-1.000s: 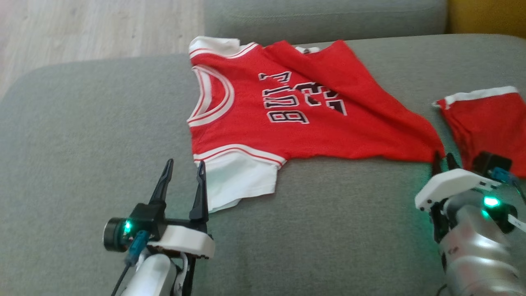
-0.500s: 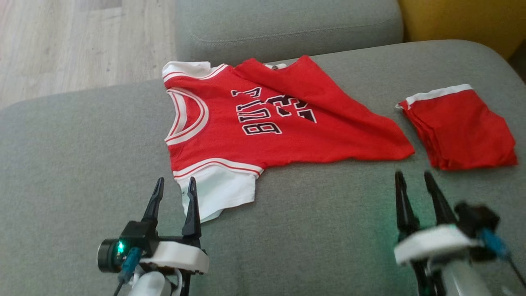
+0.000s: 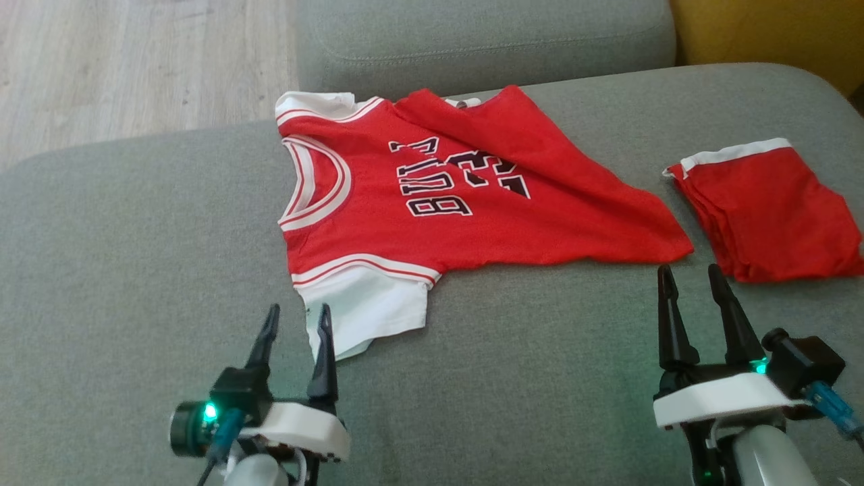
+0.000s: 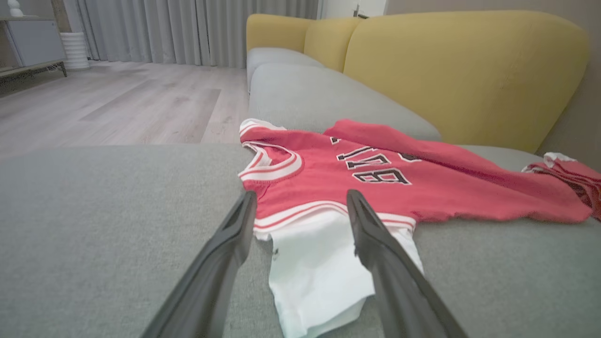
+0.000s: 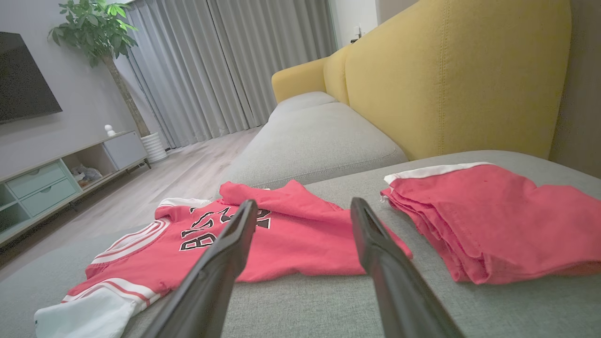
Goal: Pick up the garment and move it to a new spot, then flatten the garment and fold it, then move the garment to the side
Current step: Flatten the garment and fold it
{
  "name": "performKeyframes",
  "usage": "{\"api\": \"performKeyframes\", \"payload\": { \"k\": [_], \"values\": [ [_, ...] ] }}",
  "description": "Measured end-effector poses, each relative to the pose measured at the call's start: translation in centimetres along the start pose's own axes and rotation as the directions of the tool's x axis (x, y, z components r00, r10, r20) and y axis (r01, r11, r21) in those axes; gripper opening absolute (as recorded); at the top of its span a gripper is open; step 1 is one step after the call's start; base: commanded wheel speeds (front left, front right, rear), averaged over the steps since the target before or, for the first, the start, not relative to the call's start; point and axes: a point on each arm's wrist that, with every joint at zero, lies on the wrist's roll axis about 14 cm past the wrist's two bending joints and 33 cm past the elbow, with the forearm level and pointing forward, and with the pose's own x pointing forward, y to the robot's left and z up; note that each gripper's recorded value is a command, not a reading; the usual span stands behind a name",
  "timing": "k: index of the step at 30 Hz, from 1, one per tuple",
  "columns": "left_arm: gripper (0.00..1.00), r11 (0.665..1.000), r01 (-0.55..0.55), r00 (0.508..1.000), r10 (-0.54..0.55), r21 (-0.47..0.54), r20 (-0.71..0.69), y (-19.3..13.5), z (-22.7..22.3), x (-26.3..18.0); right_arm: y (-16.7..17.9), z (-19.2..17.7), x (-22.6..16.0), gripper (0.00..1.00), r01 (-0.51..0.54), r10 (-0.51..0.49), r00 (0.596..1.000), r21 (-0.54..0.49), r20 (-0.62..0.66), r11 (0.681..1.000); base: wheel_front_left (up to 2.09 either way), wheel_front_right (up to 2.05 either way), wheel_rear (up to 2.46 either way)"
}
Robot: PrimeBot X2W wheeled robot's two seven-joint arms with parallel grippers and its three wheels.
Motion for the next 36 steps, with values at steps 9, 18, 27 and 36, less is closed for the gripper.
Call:
{"api": "performKeyframes", "payload": {
  "k": [9, 18, 27, 36],
  "values": [
    [1.00, 1.000, -0.009, 0.973, 0.015, 0.029, -0.228, 0.7, -5.6, -0.7, 0.2, -1.0, 0.1, 1.00, -0.006, 0.006, 1.000, 0.001, -0.029, 1.000, 0.00, 0.00, 0.00],
    [1.00, 0.999, -0.022, 0.939, 0.034, 0.038, -0.342, 1.4, -8.2, 0.5, -1.0, -1.4, -0.3, 1.00, 0.034, -0.034, 0.998, -0.002, -0.045, 0.999, 0.00, 0.00, 0.00],
    [0.00, 1.000, 0.015, 0.905, -0.009, 0.009, -0.426, 0.5, -9.5, 1.2, -1.9, -1.0, -0.1, 1.00, 0.058, -0.058, 0.998, -0.006, -0.035, 0.998, 0.00, 0.00, 0.00],
    [0.00, 1.000, -0.012, 0.964, 0.008, -0.016, -0.265, 1.0, -6.3, 2.0, -1.8, -0.8, 0.2, 1.00, 0.056, -0.056, 0.998, -0.005, -0.026, 0.998, 0.00, 0.00, 0.00]
  ]
}}
